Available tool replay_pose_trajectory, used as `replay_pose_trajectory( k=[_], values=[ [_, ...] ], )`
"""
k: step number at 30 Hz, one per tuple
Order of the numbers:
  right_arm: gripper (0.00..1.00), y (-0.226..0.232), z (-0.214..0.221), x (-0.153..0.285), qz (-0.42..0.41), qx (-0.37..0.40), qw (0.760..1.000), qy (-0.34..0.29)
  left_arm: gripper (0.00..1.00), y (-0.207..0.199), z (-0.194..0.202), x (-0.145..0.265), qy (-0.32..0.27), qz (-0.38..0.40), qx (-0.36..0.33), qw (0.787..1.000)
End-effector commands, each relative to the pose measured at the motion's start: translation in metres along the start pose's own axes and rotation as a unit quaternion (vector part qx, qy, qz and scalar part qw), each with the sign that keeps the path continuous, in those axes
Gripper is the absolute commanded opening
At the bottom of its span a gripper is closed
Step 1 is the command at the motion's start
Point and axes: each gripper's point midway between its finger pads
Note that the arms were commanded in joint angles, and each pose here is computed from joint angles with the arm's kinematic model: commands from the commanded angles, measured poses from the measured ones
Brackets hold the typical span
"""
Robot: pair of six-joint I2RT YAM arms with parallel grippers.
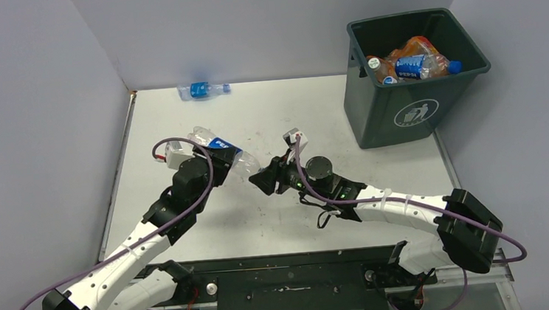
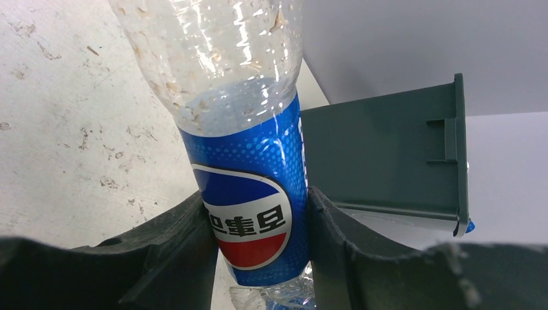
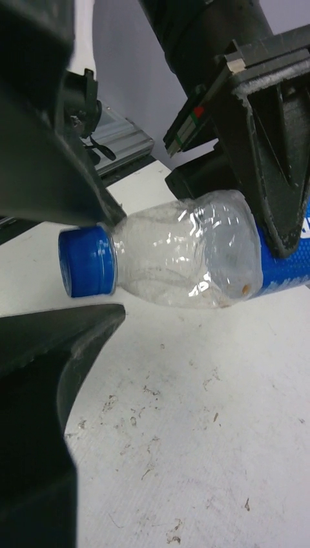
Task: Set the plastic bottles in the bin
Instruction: Pick up the plastic bottle at the center of the board, then place the plastic bottle in the trash bin.
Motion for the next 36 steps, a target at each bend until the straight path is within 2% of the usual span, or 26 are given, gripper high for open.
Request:
replay_pose_trajectory(
  k=[1, 3, 4, 5, 7, 9, 12, 14, 16, 19, 20, 23, 24, 27, 28, 29, 31, 36],
  values=[
    [0.38, 0.029, -0.026, -0.007, -0.046, -0.004, 0.998, -0.045, 0.35, -0.011, -0.003, 0.006, -0.005, 0.022, 0.006, 1.000],
    [0.25, 0.033, -0.026, -0.006, -0.057, -0.001, 0.997, -0.044, 0.37, -0.013, -0.001, 0.008, -0.001, 0.027, 0.000, 1.000],
    [0.15, 0.035, -0.026, -0.005, -0.061, 0.000, 0.997, -0.042, 0.39, -0.014, -0.001, 0.008, -0.001, 0.028, -0.005, 1.000],
    [0.07, 0.035, -0.026, -0.004, -0.061, 0.001, 0.997, -0.040, 0.45, -0.013, -0.001, 0.009, 0.000, 0.029, -0.011, 1.000],
    [0.05, 0.039, -0.028, -0.001, -0.062, 0.006, 0.997, -0.035, 0.70, -0.012, -0.003, 0.010, -0.005, 0.029, -0.033, 0.999],
    [0.05, 0.042, -0.031, 0.007, -0.056, 0.026, 0.998, -0.024, 0.98, -0.007, -0.012, 0.013, -0.020, 0.014, -0.068, 0.997],
    [0.05, 0.034, -0.038, 0.025, -0.007, 0.073, 0.997, 0.004, 0.96, -0.002, -0.049, 0.023, -0.074, -0.009, -0.169, 0.983],
    [0.05, 0.022, -0.042, 0.042, 0.043, 0.099, 0.994, 0.034, 0.96, -0.013, -0.078, 0.035, -0.108, 0.001, -0.263, 0.959],
    [0.05, 0.004, -0.040, 0.063, 0.097, 0.114, 0.986, 0.077, 0.96, -0.038, -0.090, 0.048, -0.121, 0.059, -0.383, 0.914],
    [0.05, 0.000, -0.053, 0.084, 0.134, 0.132, 0.976, 0.106, 0.96, -0.072, -0.073, 0.068, -0.092, 0.178, -0.545, 0.814],
    [0.05, 0.000, -0.054, 0.090, 0.142, 0.138, 0.973, 0.118, 0.96, -0.076, -0.061, 0.072, -0.069, 0.212, -0.583, 0.781],
    [0.05, 0.003, -0.053, 0.102, 0.155, 0.156, 0.962, 0.160, 0.96, -0.071, -0.027, 0.078, -0.004, 0.260, -0.660, 0.705],
    [0.05, 0.003, -0.053, 0.106, 0.158, 0.163, 0.958, 0.173, 0.96, -0.067, -0.014, 0.080, 0.009, 0.272, -0.693, 0.668],
    [0.05, 0.006, -0.056, 0.115, 0.162, 0.180, 0.951, 0.191, 0.96, -0.043, 0.029, 0.089, 0.023, 0.324, -0.795, 0.512],
    [0.05, 0.008, -0.057, 0.117, 0.163, 0.183, 0.950, 0.193, 0.96, -0.038, 0.034, 0.088, 0.015, 0.320, -0.819, 0.476],
    [0.05, 0.011, -0.059, 0.118, 0.161, 0.184, 0.950, 0.193, 0.96, -0.038, 0.039, 0.087, 0.004, 0.318, -0.834, 0.451],
    [0.05, 0.015, -0.058, 0.119, 0.153, 0.182, 0.951, 0.198, 0.96, -0.040, 0.039, 0.083, -0.010, 0.310, -0.852, 0.421],
    [0.05, 0.027, -0.051, 0.118, 0.120, 0.175, 0.954, 0.212, 0.96, -0.052, 0.047, 0.077, -0.028, 0.328, -0.864, 0.380]
  ],
)
Point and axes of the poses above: each gripper's point midway between its finger pads, its own x axis back along the fingers, its own y axis along the line the jaws close on, z = x × y, and after that the axes turned 14 degrees about -x, right-handed
